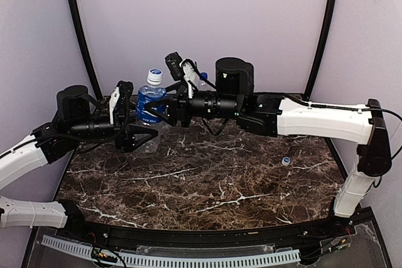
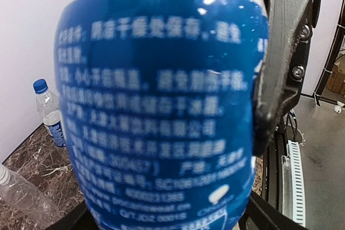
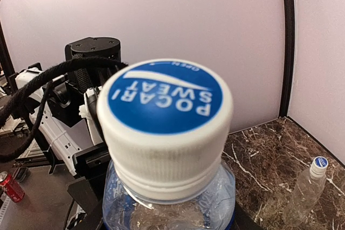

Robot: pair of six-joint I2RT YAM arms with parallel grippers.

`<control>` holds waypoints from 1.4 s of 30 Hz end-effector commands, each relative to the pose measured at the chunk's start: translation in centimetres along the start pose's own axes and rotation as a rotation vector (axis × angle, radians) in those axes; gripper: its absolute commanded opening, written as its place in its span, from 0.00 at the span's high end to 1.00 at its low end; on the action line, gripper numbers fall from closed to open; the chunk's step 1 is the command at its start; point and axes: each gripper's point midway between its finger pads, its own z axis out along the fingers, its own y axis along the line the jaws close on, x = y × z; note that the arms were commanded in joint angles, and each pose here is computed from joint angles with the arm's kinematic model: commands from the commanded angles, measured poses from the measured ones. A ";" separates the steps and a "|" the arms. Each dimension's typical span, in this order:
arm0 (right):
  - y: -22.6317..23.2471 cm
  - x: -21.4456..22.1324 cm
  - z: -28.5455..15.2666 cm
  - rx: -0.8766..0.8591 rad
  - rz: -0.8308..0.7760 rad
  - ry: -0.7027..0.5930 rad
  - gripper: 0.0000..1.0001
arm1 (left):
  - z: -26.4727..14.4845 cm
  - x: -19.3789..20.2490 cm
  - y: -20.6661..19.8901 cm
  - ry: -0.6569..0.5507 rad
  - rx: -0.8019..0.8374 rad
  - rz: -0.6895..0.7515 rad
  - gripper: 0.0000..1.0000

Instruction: Unscrew the bottle caps

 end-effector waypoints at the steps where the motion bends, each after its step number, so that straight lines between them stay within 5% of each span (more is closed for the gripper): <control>1: 1.0 -0.9 0.5 -0.040 -0.003 -0.044 0.51 | 0.3 -0.1 -0.2 -0.019 0.017 -0.035 0.19; 6: 1.2 -0.9 0.6 -0.053 -0.002 -0.044 0.51 | 0.5 -0.9 -0.3 -0.048 0.034 -0.050 0.19; 10: 1.2 -0.7 0.5 -0.056 0.000 -0.039 0.51 | 0.6 -1.0 -0.2 -0.052 0.028 -0.055 0.03; 17: 1.3 -0.7 0.5 -0.058 -0.002 -0.038 0.51 | 0.7 -0.6 -0.2 -0.044 0.028 -0.058 0.01; 30: 1.3 -0.6 0.4 -0.056 -0.010 -0.032 0.50 | 0.6 -0.4 -0.4 -0.041 0.042 -0.059 0.37; 34: 1.2 -0.3 0.4 -0.050 -0.008 -0.018 0.32 | 0.6 -0.3 -0.3 -0.040 0.033 -0.054 0.47; 37: 1.2 -0.4 0.0 -0.045 -0.013 -0.017 0.03 | 0.5 0.0 -0.1 -0.028 0.017 -0.046 0.51; 42: 1.3 -2.8 -2.4 -0.048 0.010 -0.055 0.01 | 0.3 2.1 0.6 0.048 -0.037 0.045 0.56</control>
